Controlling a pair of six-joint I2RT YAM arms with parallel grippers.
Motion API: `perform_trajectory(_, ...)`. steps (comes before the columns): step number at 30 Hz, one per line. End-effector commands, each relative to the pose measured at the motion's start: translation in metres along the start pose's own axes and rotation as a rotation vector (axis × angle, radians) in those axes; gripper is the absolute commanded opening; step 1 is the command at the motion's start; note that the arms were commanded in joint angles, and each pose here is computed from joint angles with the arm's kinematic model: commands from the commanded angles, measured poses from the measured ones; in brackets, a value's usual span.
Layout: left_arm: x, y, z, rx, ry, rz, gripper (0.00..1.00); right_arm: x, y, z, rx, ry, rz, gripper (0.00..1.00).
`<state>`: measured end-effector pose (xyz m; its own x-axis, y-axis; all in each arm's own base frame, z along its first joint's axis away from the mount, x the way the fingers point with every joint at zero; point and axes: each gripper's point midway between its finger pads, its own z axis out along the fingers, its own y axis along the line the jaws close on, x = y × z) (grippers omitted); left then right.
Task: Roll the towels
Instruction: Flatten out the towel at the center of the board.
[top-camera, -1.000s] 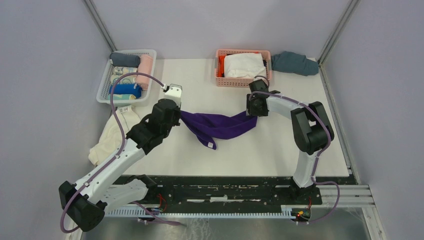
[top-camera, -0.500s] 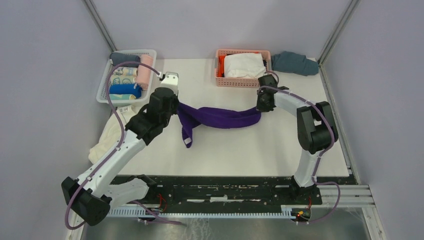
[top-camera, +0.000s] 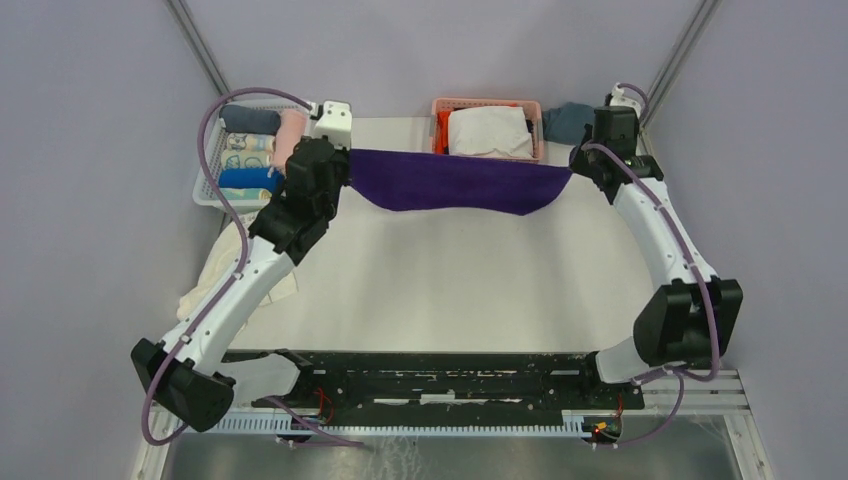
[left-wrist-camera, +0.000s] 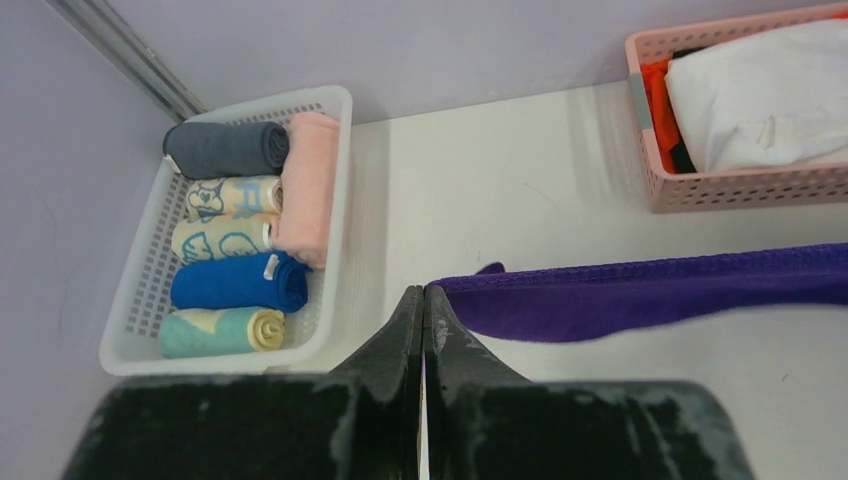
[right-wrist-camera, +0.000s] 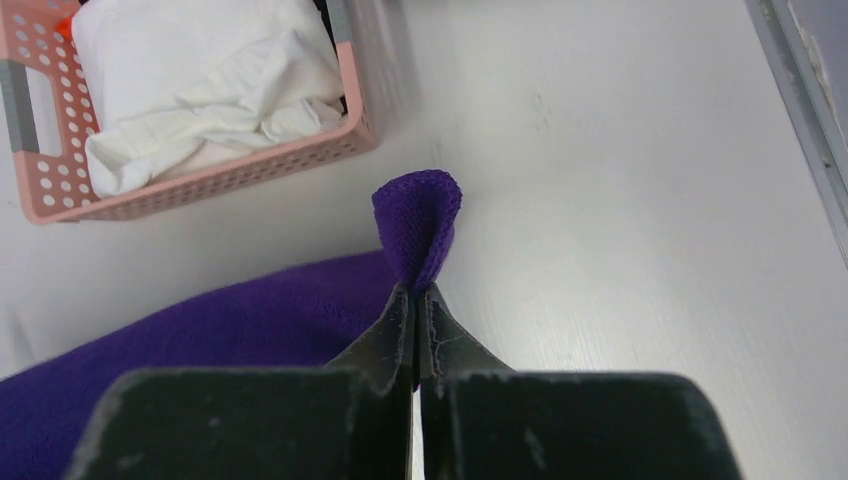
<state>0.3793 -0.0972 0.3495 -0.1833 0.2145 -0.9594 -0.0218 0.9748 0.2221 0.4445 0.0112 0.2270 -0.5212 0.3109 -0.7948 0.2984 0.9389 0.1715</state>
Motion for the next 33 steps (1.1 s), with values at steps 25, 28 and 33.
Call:
perform_trajectory(25, -0.061, 0.008, 0.026, -0.016, -0.149, 0.027, 0.03, -0.108, -0.017, -0.063, 0.054, -0.368, 0.037, 0.03)
perform_trajectory(28, -0.032, 0.002, 0.013, 0.034, -0.126, 0.004, 0.03, -0.069, -0.027, -0.062, 0.049, -0.320, 0.066, 0.04)
perform_trajectory(33, 0.066, -0.028, -0.003, 0.164, 0.075, -0.062, 0.03, 0.021, -0.044, -0.049, 0.045, -0.194, 0.167, 0.06)
